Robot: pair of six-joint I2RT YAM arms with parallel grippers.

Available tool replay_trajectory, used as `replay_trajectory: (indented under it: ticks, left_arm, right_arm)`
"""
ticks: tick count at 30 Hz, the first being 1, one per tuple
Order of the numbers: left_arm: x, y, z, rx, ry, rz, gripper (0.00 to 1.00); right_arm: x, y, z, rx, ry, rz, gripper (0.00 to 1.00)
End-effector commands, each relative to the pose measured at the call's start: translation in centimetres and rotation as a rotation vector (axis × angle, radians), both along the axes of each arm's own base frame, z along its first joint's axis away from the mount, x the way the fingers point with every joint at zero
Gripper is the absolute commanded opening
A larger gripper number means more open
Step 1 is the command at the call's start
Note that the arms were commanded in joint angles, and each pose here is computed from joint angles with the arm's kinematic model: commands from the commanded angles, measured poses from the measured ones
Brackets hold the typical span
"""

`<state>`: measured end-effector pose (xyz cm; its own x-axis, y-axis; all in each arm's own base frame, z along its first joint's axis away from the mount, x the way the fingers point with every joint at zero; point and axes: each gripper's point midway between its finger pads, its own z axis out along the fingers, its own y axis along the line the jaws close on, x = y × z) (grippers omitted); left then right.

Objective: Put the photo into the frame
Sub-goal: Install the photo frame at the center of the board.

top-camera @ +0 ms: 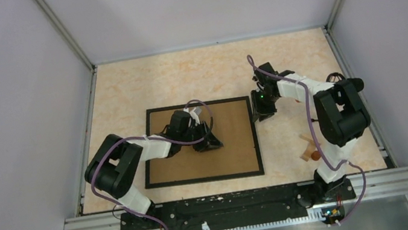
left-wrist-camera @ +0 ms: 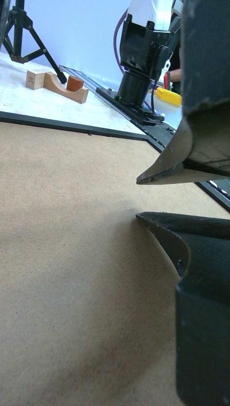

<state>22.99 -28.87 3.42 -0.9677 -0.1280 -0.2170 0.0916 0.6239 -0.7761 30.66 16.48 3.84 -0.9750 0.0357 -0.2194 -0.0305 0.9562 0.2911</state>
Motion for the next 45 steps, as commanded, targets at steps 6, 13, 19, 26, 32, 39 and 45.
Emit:
replay_trajectory:
  ticks: [6, 13, 19, 26, 32, 39, 45]
  left_arm:
    - [-2.7, 3.5, -5.2, 0.2, 0.107, 0.011, 0.36]
    - [-2.7, 3.5, -5.5, 0.209, 0.109, 0.008, 0.36]
    - [-2.8, 3.7, -5.7, 0.218, 0.113, 0.009, 0.36]
    - [-2.6, 3.6, -6.0, 0.226, 0.121, 0.009, 0.36]
    - [-2.2, 3.8, -5.9, 0.245, 0.109, 0.007, 0.36]
    - [-0.7, 3.8, -4.2, 0.283, 0.053, -0.001, 0.38]
    - [-0.9, 3.8, -3.4, 0.274, 0.048, -0.005, 0.39]
  right_arm:
    - [4.4, 0.3, -0.6, 0.032, -0.067, 0.003, 0.29]
    - [3.6, 1.0, -2.0, 0.072, -0.009, 0.032, 0.29]
    - [2.0, 0.8, -3.0, 0.064, 0.033, 0.029, 0.29]
    - [-0.5, -0.6, -7.4, -0.226, 0.045, -0.114, 0.28]
    - [-0.9, -1.3, -10.7, -0.456, 0.054, -0.158, 0.29]
    - [0.6, 0.7, -10.0, -0.554, 0.011, -0.051, 0.35]
    - [-0.6, 2.7, -13.9, -0.556, 0.1, 0.021, 0.41]
